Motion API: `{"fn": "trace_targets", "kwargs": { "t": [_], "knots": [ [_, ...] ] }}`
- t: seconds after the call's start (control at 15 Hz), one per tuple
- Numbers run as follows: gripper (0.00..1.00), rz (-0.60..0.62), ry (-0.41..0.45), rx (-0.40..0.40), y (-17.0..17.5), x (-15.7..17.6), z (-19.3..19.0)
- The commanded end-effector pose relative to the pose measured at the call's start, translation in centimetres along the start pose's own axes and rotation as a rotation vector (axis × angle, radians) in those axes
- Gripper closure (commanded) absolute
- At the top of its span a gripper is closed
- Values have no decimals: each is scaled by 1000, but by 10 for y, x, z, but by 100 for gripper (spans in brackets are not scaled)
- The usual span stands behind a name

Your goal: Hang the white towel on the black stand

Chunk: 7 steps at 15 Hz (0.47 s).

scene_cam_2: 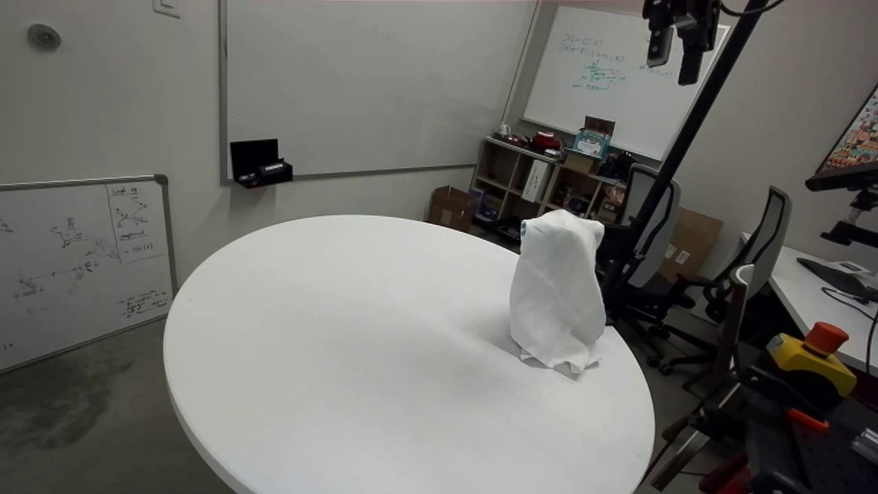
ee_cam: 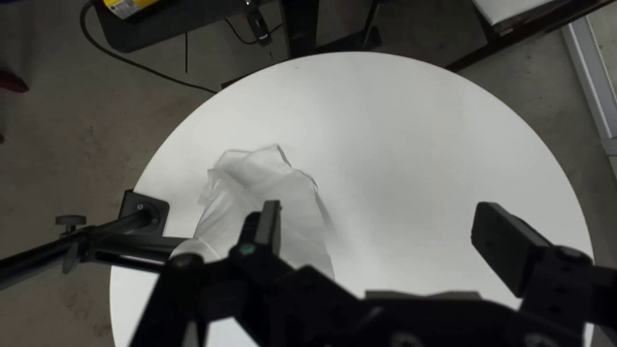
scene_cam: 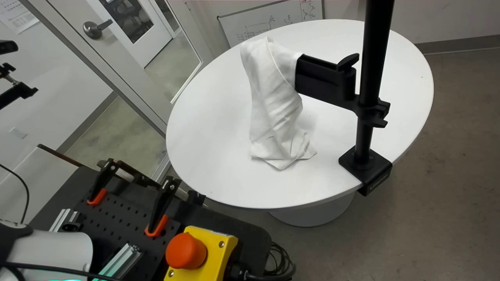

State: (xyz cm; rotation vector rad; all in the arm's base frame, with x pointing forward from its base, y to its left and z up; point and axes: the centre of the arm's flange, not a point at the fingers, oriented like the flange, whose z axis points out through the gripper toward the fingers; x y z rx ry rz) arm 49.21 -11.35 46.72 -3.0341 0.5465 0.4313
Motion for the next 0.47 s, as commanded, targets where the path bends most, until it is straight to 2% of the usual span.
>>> {"fn": "trace_targets", "kwargs": {
  "t": [0.0,0.13,0.2,0.4],
  "knots": [
    [0,-33,-50,-5,-6,-31,35],
    [0,-40,-79,-11,-7,-37,47],
    [0,-20,-75,-13,-7,-20,38],
    [0,-22,-96,-16,-7,-25,48]
  ]
}}
